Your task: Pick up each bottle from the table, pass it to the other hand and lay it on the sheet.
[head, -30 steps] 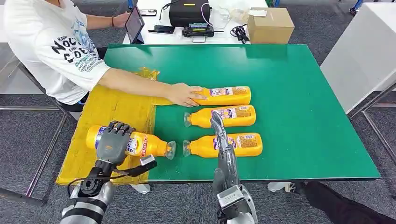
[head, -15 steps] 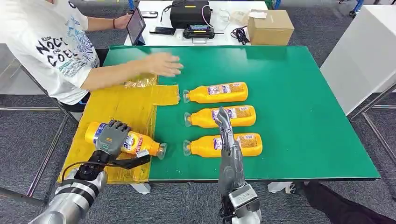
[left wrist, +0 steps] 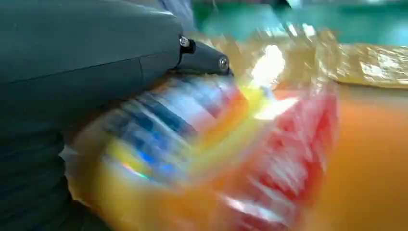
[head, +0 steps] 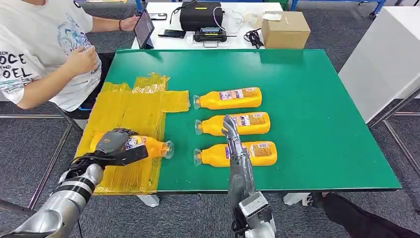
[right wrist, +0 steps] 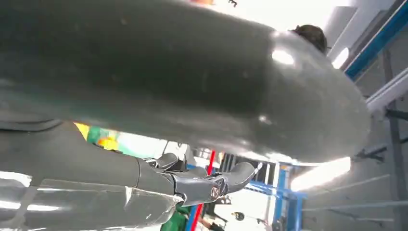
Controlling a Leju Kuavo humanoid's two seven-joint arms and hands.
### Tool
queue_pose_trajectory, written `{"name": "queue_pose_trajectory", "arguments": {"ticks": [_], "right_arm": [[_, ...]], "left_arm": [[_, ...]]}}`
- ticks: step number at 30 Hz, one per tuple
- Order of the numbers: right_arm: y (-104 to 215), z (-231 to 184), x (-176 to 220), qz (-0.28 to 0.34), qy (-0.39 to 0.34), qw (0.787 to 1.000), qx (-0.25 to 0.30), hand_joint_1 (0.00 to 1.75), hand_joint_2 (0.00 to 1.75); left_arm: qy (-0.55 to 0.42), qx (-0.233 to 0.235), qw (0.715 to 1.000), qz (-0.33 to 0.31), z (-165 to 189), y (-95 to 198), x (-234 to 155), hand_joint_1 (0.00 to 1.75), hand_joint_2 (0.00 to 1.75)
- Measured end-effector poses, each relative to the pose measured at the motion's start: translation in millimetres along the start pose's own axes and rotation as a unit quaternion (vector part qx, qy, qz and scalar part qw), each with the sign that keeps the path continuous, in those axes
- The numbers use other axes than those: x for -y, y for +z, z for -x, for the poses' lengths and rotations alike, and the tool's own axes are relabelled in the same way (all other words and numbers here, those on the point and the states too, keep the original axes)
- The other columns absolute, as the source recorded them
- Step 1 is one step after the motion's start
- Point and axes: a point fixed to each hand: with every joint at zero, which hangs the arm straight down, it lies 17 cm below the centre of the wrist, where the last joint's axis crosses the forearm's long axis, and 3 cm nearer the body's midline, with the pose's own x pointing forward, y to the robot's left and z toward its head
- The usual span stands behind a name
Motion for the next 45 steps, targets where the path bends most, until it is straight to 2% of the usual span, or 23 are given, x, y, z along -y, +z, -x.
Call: {"name": "queue_pose_trajectory", "arguments": {"ticks": [7, 20, 21, 24, 28, 31, 34, 37, 41, 42, 45], "right_arm": [[0, 8, -4, -0.007, -0.01, 1.0, -0.008, 0.0, 0.0], [3, 21, -6, -0.01, -0.021, 0.999, -0.025, 0.0, 0.0], [4, 22, -6, -0.011, -0.021, 0.999, -0.027, 0.0, 0.0], [4, 27, -7, -0.014, -0.02, 0.999, -0.034, 0.0, 0.0], [4, 36, -9, -0.019, -0.019, 0.999, -0.042, 0.0, 0.0], [7, 42, -10, -0.019, -0.014, 0.998, -0.051, 0.0, 0.0], [9, 47, -11, -0.018, -0.003, 0.998, -0.06, 0.0, 0.0], [12, 50, -12, -0.018, -0.001, 0.998, -0.065, 0.0, 0.0], [14, 55, -11, -0.016, 0.006, 0.997, -0.073, 0.0, 0.0], [14, 56, -11, -0.016, 0.007, 0.997, -0.075, 0.0, 1.75], [16, 60, -12, -0.021, 0.036, 0.996, -0.08, 0.0, 1.75]], "left_arm": [[0.103, 0.016, 0.995, 0.01, -5, 4, 4, 0.0, 1.75], [0.112, 0.013, 0.994, 0.009, -3, 7, 9, 0.0, 1.75], [0.121, 0.015, 0.992, 0.01, -4, 7, 9, 0.0, 0.0], [0.191, 0.046, 0.98, 0.031, -16, 11, 14, 0.0, 0.0], [0.311, 0.102, 0.943, 0.054, -39, 26, 19, 0.0, 0.0], [0.416, 0.126, 0.901, 0.006, -52, 30, 3, 0.0, 0.0], [0.534, 0.127, 0.834, -0.058, -57, 32, -18, 0.0, 0.0], [0.564, 0.127, 0.813, -0.078, -61, 33, -22, 0.0, 0.0], [0.632, 0.132, 0.751, -0.138, -55, 37, -46, 0.0, 0.0], [0.634, 0.128, 0.746, -0.158, -50, 37, -53, 0.0, 0.0], [0.582, 0.101, 0.765, -0.256, -28, 41, -77, 0.0, 0.0]]}}
